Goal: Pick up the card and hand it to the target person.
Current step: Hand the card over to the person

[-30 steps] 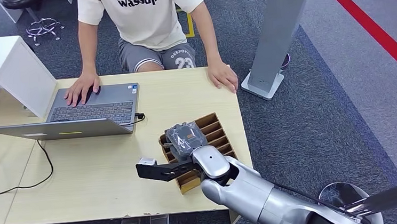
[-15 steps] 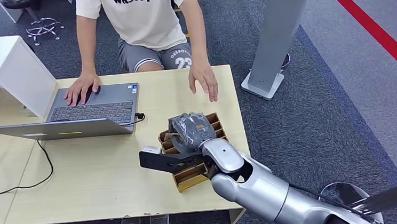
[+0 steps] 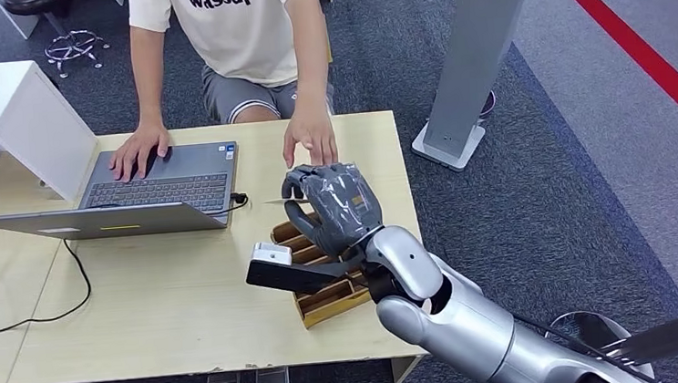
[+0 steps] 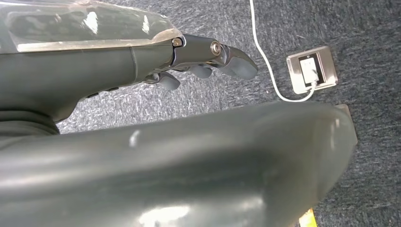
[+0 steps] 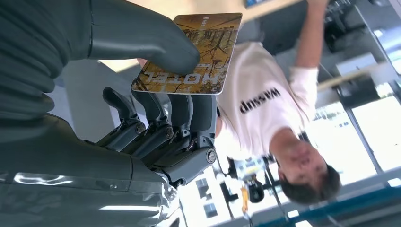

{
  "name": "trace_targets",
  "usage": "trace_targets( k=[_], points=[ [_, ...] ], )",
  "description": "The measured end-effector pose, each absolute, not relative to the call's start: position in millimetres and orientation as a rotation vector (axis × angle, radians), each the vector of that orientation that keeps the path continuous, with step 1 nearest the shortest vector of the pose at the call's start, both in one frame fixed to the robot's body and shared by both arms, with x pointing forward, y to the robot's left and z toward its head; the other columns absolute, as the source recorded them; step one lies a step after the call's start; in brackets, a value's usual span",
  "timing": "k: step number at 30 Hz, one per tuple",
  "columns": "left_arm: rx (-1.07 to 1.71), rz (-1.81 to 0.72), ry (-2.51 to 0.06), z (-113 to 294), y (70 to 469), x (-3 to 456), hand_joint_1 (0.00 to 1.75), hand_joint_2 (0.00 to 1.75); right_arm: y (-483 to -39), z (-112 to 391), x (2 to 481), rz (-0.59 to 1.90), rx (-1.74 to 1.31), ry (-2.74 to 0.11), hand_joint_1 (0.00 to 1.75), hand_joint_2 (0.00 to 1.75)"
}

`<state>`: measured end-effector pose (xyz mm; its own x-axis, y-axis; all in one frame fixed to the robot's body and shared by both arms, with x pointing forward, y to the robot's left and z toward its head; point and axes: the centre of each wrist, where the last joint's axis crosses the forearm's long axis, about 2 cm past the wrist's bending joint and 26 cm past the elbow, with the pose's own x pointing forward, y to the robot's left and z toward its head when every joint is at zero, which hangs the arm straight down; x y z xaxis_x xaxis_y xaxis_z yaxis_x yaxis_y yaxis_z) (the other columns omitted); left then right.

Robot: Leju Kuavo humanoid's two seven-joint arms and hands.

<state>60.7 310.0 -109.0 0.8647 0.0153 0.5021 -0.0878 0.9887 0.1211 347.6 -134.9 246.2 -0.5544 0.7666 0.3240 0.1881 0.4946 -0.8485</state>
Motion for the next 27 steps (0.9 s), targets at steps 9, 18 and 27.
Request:
trace_targets(
  k=[9,18,27],
  points=[
    [0.14,0.042,-0.535,-109.0,309.8,60.9,0.0,0.0,-157.1,228.1,365.4,0.817,-0.798,-2.243,1.55,1.75],
    [0.134,0.031,-0.535,-109.0,307.1,61.4,0.0,0.0,-169.9,211.5,370.8,0.928,-1.08,-2.35,1.55,1.75],
    [0.133,0.034,-0.532,-108.9,305.9,61.9,0.0,0.0,-178.3,205.0,377.0,0.865,-1.149,-2.272,1.55,1.75]
  ],
)
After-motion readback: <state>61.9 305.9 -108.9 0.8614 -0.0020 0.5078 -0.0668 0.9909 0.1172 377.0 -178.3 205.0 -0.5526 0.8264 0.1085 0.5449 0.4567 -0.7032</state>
